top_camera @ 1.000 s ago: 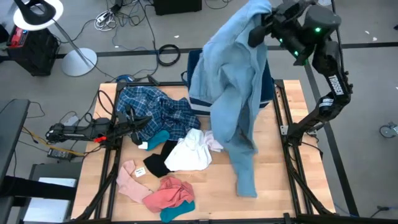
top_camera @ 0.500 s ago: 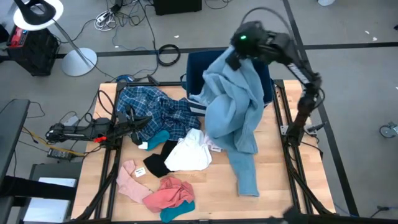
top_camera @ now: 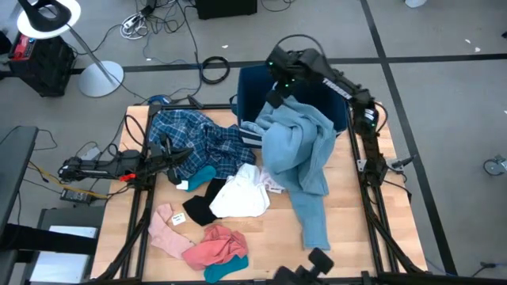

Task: Sort clothes
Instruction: Put the blue pants into the blue bin

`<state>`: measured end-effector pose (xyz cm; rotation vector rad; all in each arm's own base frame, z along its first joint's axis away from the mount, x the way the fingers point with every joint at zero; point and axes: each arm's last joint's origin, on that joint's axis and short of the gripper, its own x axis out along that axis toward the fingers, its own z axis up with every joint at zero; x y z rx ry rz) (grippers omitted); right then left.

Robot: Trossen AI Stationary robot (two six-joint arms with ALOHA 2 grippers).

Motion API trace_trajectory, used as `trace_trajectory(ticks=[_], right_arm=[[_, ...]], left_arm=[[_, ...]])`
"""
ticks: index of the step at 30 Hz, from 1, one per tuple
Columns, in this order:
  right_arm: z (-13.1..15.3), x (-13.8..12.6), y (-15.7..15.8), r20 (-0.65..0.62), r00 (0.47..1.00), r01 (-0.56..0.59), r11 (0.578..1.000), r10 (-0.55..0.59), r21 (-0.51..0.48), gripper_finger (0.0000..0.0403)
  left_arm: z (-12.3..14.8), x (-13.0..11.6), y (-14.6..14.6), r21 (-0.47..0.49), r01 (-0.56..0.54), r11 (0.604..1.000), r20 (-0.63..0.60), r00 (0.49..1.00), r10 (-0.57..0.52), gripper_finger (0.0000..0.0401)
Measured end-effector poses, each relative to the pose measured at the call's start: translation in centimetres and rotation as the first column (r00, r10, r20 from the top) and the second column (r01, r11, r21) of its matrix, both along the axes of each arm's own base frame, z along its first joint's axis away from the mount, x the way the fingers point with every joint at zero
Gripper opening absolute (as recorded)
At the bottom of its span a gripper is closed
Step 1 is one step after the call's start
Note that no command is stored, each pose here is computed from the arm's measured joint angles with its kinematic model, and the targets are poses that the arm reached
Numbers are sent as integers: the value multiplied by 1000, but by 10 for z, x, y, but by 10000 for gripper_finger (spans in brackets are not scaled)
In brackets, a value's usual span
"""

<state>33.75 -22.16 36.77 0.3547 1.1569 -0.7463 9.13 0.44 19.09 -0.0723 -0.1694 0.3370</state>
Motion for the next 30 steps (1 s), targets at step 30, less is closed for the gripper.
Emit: trace_trajectory(ticks=[30], right_arm=[[-163, 43, -14, 53, 997, -66, 940, 51, 333, 133]], left_arm=[[0, 0, 0, 0, 0, 1000, 0, 1000, 0, 6]])
